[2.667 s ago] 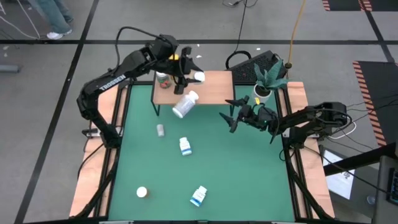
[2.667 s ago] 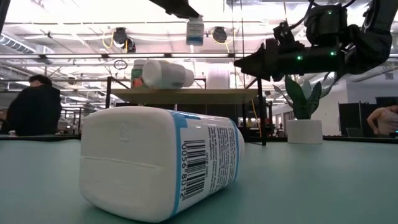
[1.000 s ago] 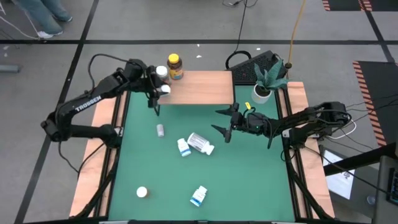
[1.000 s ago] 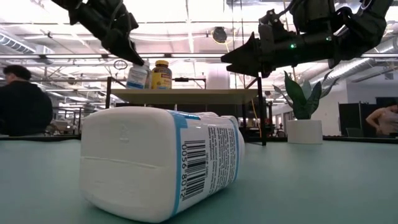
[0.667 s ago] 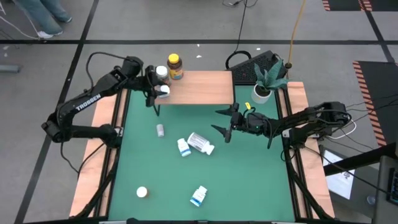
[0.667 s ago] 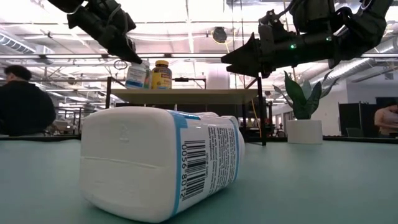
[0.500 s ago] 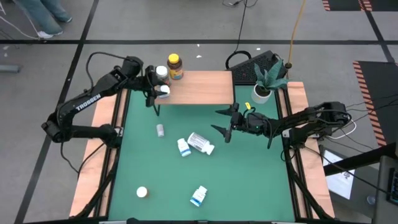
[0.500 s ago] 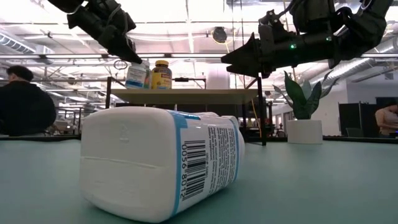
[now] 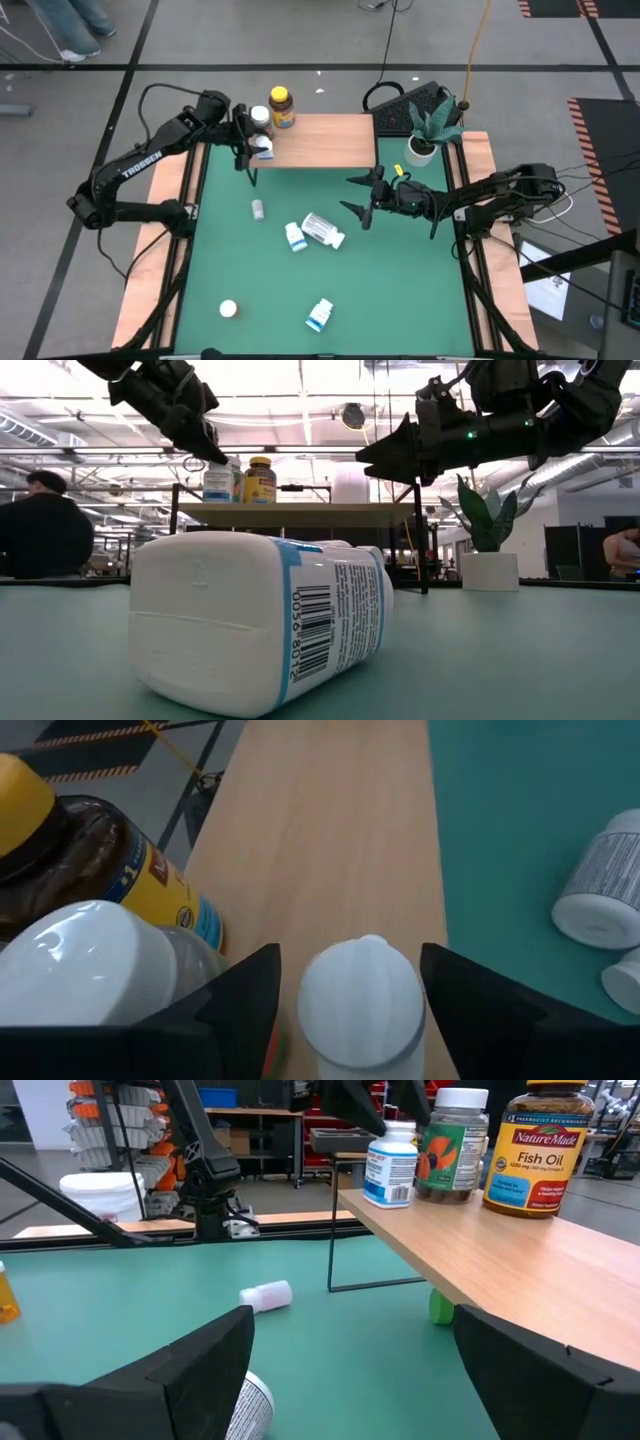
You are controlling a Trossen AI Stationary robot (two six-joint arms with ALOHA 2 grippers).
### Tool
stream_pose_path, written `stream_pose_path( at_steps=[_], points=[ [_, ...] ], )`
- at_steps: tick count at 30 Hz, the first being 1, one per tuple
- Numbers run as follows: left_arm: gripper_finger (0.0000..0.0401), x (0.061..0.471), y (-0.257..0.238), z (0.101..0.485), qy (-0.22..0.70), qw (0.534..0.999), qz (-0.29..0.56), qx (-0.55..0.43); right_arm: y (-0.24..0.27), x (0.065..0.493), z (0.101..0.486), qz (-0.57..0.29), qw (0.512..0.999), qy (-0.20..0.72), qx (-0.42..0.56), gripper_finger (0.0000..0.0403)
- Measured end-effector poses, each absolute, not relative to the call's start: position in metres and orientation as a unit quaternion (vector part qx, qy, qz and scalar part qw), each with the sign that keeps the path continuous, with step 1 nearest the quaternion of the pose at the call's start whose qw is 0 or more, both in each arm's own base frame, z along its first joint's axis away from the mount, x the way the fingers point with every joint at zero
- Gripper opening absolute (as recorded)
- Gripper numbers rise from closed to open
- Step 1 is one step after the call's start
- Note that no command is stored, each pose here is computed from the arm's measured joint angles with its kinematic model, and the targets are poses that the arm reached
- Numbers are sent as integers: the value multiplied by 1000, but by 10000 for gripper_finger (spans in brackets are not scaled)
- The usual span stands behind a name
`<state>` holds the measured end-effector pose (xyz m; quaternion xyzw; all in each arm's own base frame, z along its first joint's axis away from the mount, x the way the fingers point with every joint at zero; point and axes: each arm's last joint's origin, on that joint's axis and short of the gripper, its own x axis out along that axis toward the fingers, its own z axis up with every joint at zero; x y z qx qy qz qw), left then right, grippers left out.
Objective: Pick and place medicine bottles onto shelf by color
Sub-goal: Put the bottom right white blue medicine bottle on the shelf, then put the white violet medicine bottle on the shelf
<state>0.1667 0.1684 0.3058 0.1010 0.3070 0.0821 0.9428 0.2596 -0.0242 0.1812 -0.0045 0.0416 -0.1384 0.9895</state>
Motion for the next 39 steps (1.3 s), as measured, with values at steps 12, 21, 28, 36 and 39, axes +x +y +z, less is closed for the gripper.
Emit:
stream_pose_path(
  at_steps=[12,21,28,36,39],
  points=[
    [249,168,148,322,294,938,113,145,-15,260,182,-120,991,43,-51,334],
    [231,172,111,336,289,933,182,116,-15,260,183,-122,990,38,-53,334],
    [197,186,63,340,271,947,139,99,-14,260,182,-130,989,44,-57,334],
    [156,223,-1,307,361,927,56,85,14,271,189,-23,987,66,-147,334],
    [144,233,-17,289,406,904,97,98,26,283,192,-19,976,107,-190,334]
  ],
)
